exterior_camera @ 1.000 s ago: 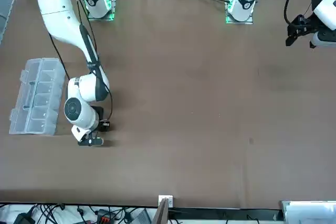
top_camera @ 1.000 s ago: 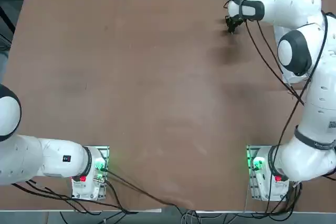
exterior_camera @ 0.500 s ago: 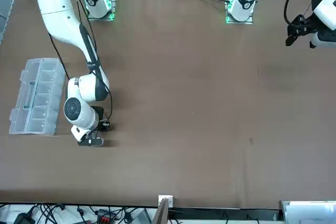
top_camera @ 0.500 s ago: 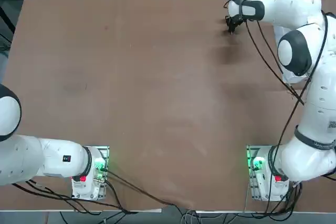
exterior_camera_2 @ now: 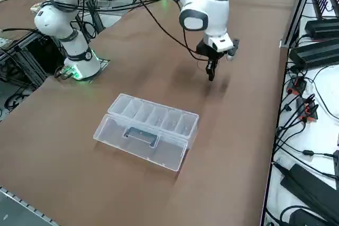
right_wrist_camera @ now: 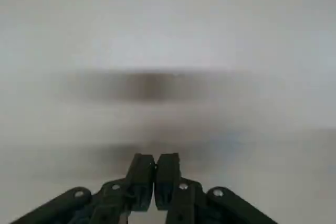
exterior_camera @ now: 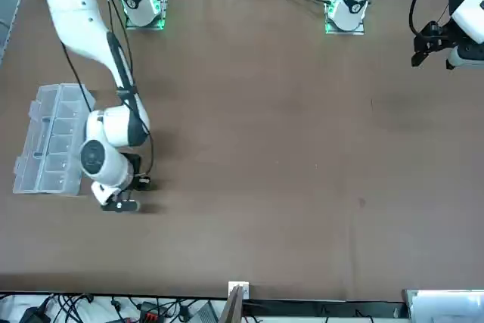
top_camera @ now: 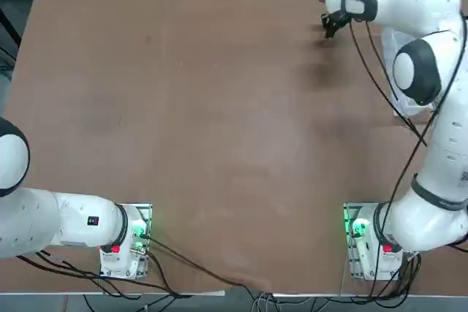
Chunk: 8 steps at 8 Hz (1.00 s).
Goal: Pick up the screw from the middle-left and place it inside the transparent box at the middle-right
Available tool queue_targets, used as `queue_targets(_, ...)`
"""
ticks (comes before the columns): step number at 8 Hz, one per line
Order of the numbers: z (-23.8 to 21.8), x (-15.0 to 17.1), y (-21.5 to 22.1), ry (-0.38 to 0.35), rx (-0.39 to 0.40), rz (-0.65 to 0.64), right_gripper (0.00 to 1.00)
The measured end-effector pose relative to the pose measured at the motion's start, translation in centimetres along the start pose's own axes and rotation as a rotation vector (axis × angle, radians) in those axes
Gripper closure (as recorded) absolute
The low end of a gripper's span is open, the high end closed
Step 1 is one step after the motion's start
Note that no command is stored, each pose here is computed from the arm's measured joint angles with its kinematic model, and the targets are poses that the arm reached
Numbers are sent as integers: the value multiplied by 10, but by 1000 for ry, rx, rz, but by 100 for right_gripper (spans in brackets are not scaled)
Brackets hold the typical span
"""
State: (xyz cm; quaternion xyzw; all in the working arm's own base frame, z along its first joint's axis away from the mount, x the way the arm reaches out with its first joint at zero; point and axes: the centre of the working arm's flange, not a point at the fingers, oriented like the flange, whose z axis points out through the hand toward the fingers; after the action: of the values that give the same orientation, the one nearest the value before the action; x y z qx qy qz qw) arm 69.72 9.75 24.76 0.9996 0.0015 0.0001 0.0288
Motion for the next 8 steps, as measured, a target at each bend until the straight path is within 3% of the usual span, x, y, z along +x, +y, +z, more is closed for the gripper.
queue_targets(4,-76,-13,120,-93,6,-94,94)
queue_targets(8,-81,-40,238,-125,37,-209,94)
